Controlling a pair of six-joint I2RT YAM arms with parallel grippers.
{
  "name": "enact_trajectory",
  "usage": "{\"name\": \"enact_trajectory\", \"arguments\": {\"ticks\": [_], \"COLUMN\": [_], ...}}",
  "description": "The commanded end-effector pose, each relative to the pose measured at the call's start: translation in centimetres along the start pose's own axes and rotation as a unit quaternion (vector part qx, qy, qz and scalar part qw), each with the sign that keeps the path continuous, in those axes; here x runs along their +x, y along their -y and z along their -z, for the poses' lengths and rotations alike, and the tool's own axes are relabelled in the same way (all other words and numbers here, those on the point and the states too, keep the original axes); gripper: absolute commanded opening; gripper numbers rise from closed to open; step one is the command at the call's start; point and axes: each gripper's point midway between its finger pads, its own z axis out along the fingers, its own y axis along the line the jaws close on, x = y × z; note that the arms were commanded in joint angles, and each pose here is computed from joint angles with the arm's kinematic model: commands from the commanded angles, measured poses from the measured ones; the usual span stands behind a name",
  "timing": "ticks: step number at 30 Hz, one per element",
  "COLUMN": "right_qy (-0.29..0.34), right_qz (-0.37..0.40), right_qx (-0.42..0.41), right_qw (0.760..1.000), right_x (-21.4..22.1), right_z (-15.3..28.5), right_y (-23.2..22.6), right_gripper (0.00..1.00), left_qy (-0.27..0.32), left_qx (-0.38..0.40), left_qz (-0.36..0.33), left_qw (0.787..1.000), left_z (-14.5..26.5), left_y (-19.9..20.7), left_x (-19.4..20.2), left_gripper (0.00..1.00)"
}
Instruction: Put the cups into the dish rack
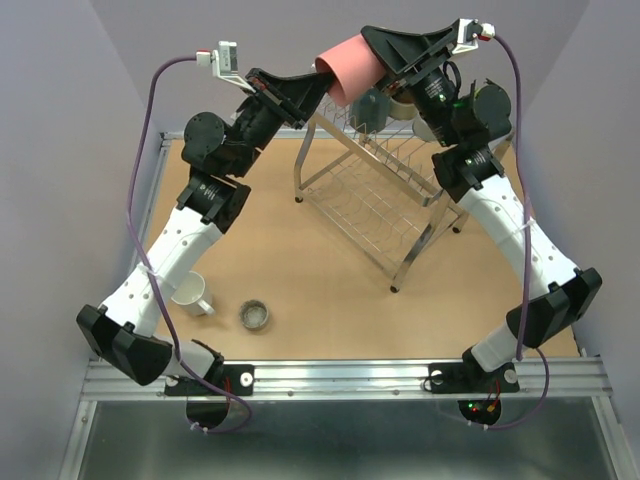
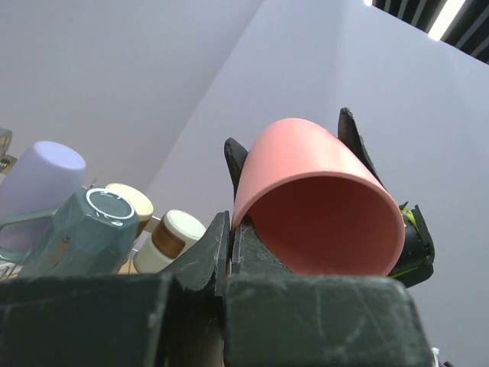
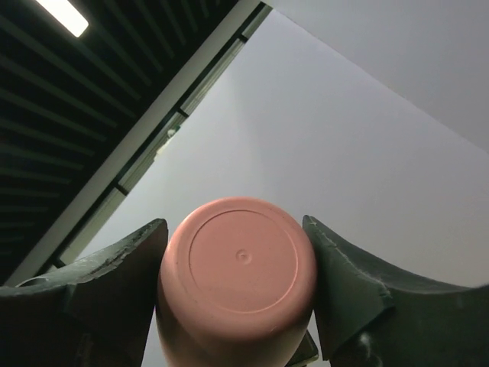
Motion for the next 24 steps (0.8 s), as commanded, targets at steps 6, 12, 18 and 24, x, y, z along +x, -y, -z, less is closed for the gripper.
{"name": "enact_trajectory", "arguments": {"ticks": [6, 12, 18, 24], "right_qy": [0.007, 0.028, 0.058, 0.041], "right_qz": [0.016, 0.063, 0.201, 0.35], "right_qx": [-0.071, -0.036, 0.051, 0.198], "right_qw": [0.997, 0.997, 0.977, 0.915], "right_x": [-0.5, -1.4, -4.4, -6.5], "right_z": [0.4, 1.0, 2.5, 6.0], "right_y": [-5.7, -5.0, -4.3, -0.5], "right_gripper": [0.01, 0.0, 0.0, 0.0], "left_qy": [0.013, -0.025, -0.057, -0.098], "left_qx": [0.033, -0.011, -0.078, -0.223], "left_qz": [-0.017, -0.03, -0.054, -0.104], "left_qw": [0.999, 0.999, 0.994, 0.964], "left_z": [-0.3, 0.8, 5.2, 11.6], "left_y": [2.2, 0.5, -2.0, -5.8], "left_x": [-1.0, 0.3, -0.4, -0.6], "left_gripper": [0.08, 0.87, 0.99, 0.99]}}
